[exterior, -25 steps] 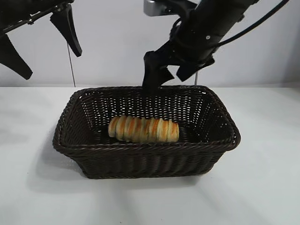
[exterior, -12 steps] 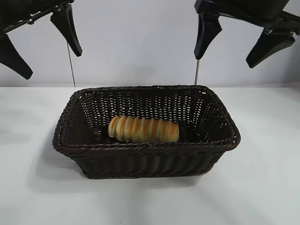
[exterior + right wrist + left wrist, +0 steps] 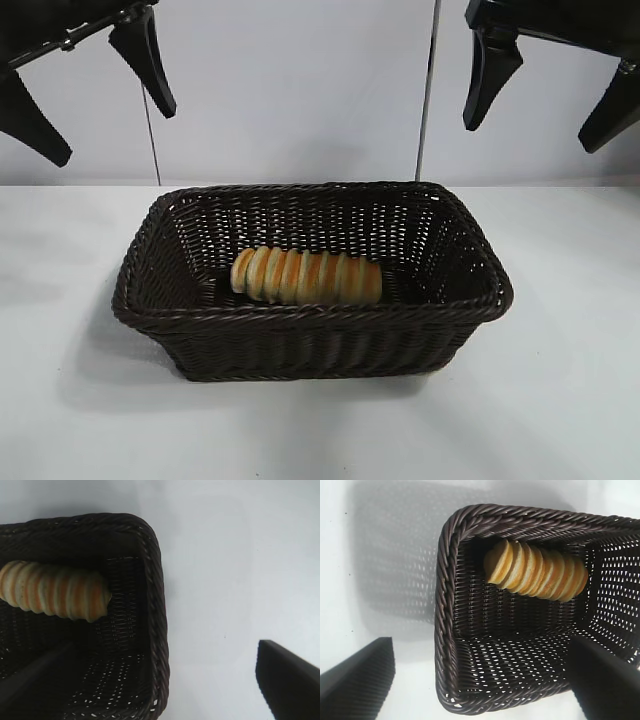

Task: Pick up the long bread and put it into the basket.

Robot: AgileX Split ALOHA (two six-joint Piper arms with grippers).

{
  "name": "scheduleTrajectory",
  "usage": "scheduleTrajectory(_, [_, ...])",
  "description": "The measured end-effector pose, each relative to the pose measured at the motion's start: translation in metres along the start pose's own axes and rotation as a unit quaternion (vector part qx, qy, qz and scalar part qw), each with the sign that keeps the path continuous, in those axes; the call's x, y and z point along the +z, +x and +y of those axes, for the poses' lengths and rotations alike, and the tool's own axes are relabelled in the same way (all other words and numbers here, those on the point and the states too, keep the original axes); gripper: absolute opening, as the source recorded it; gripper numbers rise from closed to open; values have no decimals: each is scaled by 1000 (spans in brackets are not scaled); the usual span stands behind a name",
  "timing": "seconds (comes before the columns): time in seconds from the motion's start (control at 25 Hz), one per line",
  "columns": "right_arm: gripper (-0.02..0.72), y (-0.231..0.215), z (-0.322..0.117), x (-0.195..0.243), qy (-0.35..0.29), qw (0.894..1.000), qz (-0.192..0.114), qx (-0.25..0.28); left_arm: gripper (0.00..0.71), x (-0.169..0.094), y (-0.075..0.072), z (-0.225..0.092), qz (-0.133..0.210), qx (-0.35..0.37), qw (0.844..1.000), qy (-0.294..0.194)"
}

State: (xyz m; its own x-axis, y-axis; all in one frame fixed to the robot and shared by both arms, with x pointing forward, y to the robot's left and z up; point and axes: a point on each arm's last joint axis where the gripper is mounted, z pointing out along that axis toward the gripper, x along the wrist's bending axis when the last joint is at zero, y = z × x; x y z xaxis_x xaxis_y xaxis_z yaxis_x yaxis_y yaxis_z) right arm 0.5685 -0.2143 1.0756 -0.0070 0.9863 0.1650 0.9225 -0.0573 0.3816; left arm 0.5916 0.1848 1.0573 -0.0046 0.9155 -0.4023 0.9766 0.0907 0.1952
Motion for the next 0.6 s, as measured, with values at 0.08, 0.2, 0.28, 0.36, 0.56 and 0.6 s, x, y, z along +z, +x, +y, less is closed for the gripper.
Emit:
scheduleTrajectory(0.08, [694, 0, 0, 0, 0, 1000, 0, 1, 669, 0, 0, 0, 0, 0, 1000, 0])
scheduleTrajectory(0.2, [694, 0, 0, 0, 0, 1000, 0, 1, 669, 0, 0, 0, 0, 0, 1000, 0])
scheduleTrajectory(0.28, [694, 0, 0, 0, 0, 1000, 0, 4, 669, 0, 0, 0, 0, 0, 1000, 0])
scheduleTrajectory(0.36, [694, 0, 0, 0, 0, 1000, 0, 10, 669, 0, 0, 0, 0, 0, 1000, 0])
scheduleTrajectory(0.56, [694, 1, 0, 0, 2, 1000, 7, 28, 669, 0, 0, 0, 0, 0, 1000, 0])
scheduleTrajectory(0.6, [694, 1, 0, 0, 2, 999, 8, 32, 669, 0, 0, 0, 0, 0, 1000, 0])
